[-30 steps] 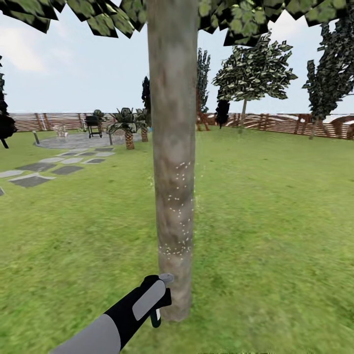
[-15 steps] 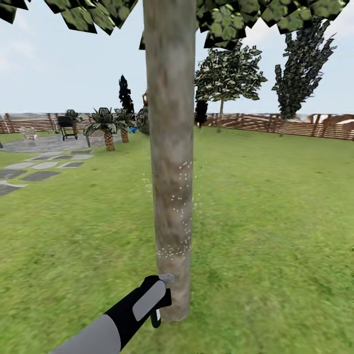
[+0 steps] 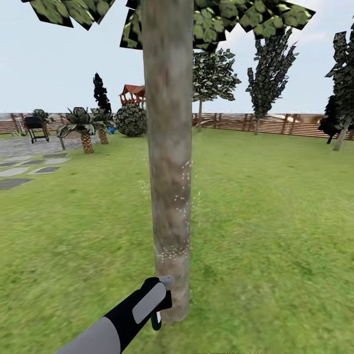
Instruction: In the garden, pick up the pesticide atomizer on the floor and spray pesticide onto both trees until each tree trunk is fully covered.
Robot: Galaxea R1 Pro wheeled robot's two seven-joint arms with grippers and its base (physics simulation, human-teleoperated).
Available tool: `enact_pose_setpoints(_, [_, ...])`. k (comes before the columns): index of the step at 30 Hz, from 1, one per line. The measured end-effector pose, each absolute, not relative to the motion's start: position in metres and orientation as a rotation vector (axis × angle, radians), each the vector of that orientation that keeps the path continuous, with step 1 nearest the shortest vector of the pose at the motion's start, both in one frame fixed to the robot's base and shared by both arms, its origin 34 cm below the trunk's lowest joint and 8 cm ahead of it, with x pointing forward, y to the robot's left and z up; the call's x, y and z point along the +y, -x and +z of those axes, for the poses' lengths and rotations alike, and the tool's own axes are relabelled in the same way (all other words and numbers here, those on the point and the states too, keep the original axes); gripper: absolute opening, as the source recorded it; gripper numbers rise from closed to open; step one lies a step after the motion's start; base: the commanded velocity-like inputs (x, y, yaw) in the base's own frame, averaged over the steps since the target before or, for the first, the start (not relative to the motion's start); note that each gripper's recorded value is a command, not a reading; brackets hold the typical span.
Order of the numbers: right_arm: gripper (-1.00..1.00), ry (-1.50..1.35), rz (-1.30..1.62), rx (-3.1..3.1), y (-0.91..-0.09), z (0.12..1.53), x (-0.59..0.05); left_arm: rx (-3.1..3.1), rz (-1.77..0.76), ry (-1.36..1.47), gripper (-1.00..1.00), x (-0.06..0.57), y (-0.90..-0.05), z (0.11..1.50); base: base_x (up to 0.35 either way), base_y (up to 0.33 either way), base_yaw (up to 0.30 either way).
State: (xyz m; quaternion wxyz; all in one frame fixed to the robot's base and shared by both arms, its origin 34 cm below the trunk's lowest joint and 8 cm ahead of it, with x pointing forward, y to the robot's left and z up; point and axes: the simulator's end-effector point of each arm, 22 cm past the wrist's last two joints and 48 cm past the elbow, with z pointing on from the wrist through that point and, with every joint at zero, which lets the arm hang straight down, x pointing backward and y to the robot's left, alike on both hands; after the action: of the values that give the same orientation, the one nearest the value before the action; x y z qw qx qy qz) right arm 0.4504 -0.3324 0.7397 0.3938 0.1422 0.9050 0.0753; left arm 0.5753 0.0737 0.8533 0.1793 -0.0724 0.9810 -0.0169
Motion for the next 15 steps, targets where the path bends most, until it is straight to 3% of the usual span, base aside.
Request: enact_pose_setpoints(15, [-1.00,-0.360,0.191,2.296,-0.4503,0.7396,-0.3325,2.773,-0.049,0.204,-1.00,0.0733,-0.5752,0.8535,0.000,0.334,-0.261])
